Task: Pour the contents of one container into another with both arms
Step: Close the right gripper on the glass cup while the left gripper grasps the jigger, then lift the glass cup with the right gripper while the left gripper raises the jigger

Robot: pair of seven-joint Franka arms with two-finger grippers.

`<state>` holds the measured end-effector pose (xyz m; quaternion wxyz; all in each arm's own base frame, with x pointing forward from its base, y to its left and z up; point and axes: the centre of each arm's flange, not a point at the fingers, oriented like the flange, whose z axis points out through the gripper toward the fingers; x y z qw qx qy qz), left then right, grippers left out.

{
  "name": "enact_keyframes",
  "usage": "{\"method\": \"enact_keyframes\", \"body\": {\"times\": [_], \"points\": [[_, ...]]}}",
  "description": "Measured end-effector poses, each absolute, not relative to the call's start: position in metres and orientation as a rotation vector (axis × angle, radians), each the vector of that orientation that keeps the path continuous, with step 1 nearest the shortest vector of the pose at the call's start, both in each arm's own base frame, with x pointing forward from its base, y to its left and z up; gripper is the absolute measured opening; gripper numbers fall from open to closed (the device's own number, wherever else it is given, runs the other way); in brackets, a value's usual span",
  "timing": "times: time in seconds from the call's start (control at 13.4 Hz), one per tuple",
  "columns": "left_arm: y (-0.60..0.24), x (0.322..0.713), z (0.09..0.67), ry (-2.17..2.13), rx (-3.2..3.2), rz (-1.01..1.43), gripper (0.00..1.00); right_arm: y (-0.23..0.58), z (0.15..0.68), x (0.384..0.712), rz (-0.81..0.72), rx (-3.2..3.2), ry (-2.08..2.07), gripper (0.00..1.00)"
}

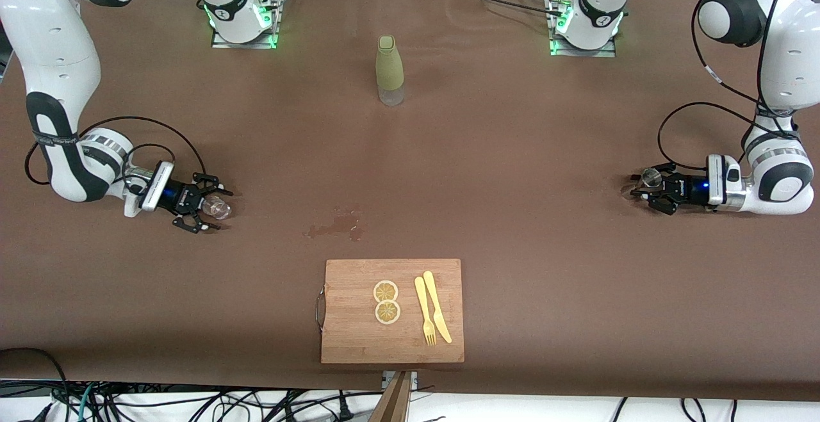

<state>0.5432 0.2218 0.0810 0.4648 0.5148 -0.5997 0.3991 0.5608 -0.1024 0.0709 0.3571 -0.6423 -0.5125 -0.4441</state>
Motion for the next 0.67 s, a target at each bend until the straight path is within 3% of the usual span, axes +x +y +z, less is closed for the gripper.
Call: {"method": "enact_keyframes", "body": {"times": [0.15, 0.22, 0.37, 0.45, 0.6, 0.67], "points": [[0.2221, 0.5430, 0.0811, -1.473, 1.265, 0.980, 0.25, -0.1008, 0.0693, 0.5605, -1.157, -1.653, -1.311, 0.99], [0.2221, 0.5431, 0.0811, -1.473, 1.265, 0.981, 0.25, -0.1002, 0.0684, 0.5605, -1.166, -1.651, -1.310, 0.93], [0.2221, 0.5430, 0.0812, -1.472, 1.264, 0.981, 0.21, -0.0985, 0.0678, 0.5612, -1.180, -1.646, -1.314, 0.75], [0.2221, 0.5430, 0.0812, -1.472, 1.264, 0.981, 0.21, -0.0973, 0.0675, 0.5613, -1.182, -1.643, -1.317, 0.73], [0.2221, 0.5430, 0.0812, -1.472, 1.264, 0.981, 0.21, -0.0956, 0.0670, 0.5615, -1.181, -1.641, -1.317, 0.49], [0.2221, 0.5430, 0.0813, -1.472, 1.264, 0.981, 0.21, -0.0952, 0.0668, 0.5615, -1.181, -1.641, -1.317, 0.42]]}}
